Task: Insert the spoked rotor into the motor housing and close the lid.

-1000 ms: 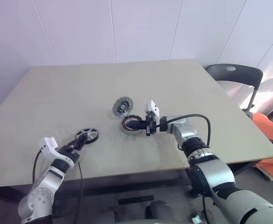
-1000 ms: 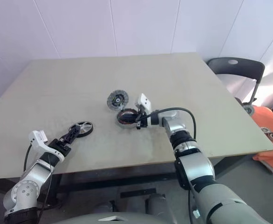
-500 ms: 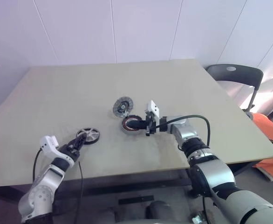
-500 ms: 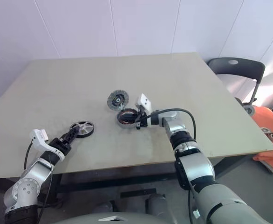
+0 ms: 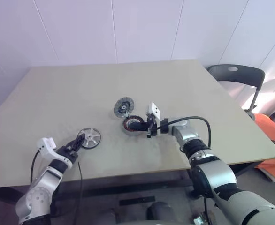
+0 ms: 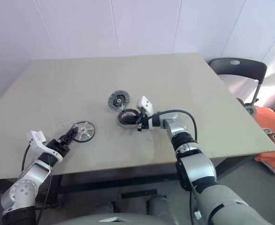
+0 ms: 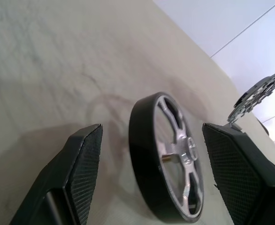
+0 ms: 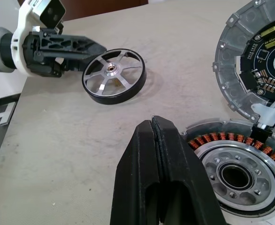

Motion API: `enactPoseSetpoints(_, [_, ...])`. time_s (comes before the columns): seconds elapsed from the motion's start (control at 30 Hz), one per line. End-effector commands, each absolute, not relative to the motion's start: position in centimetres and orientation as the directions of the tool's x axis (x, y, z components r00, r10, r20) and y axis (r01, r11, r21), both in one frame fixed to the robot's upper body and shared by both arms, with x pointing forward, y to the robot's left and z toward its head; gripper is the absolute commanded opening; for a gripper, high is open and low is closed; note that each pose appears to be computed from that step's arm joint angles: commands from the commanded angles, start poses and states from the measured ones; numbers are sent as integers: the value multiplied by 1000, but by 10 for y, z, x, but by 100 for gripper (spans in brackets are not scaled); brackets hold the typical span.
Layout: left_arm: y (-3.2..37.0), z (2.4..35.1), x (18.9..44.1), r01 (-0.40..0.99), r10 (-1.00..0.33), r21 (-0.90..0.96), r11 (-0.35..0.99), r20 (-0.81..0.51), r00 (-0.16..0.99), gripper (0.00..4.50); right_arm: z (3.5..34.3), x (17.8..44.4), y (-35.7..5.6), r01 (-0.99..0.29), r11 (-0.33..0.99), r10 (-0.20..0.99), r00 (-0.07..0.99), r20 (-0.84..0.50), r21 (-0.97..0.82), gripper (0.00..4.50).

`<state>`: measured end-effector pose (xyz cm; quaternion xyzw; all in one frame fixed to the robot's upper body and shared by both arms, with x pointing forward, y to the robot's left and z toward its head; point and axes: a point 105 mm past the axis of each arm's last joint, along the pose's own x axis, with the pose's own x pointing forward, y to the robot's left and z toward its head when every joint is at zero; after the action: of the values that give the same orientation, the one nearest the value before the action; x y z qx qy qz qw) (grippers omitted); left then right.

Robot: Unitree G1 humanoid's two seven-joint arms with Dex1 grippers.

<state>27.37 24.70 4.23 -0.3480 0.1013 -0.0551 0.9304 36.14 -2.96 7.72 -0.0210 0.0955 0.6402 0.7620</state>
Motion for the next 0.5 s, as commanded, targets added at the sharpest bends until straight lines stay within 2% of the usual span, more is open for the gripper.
enactPoseSetpoints(0.03, [245, 46, 275, 56, -191, -637, 769, -145, 971, 358, 89, 365, -25, -985, 168, 975, 160, -153, 44, 0])
enactPoseSetpoints(0.13, [242, 37, 275, 41, -200, -615, 787, -191, 961, 358, 89, 365, -26, -984, 173, 974, 165, -155, 43, 0])
enactPoseSetpoints(0.23, [242, 37, 275, 49, -207, -622, 782, -184, 961, 273, 89, 366, -26, -983, 177, 973, 169, -154, 41, 0])
enactPoseSetpoints(0.37, [240, 38, 274, 56, -216, -622, 781, -184, 959, 137, 89, 366, -26, -982, 182, 973, 174, -153, 39, 0])
enactPoseSetpoints(0.5, [237, 39, 273, 70, -232, -630, 773, -179, 956, 137, 89, 367, -26, -982, 185, 972, 177, -152, 39, 0])
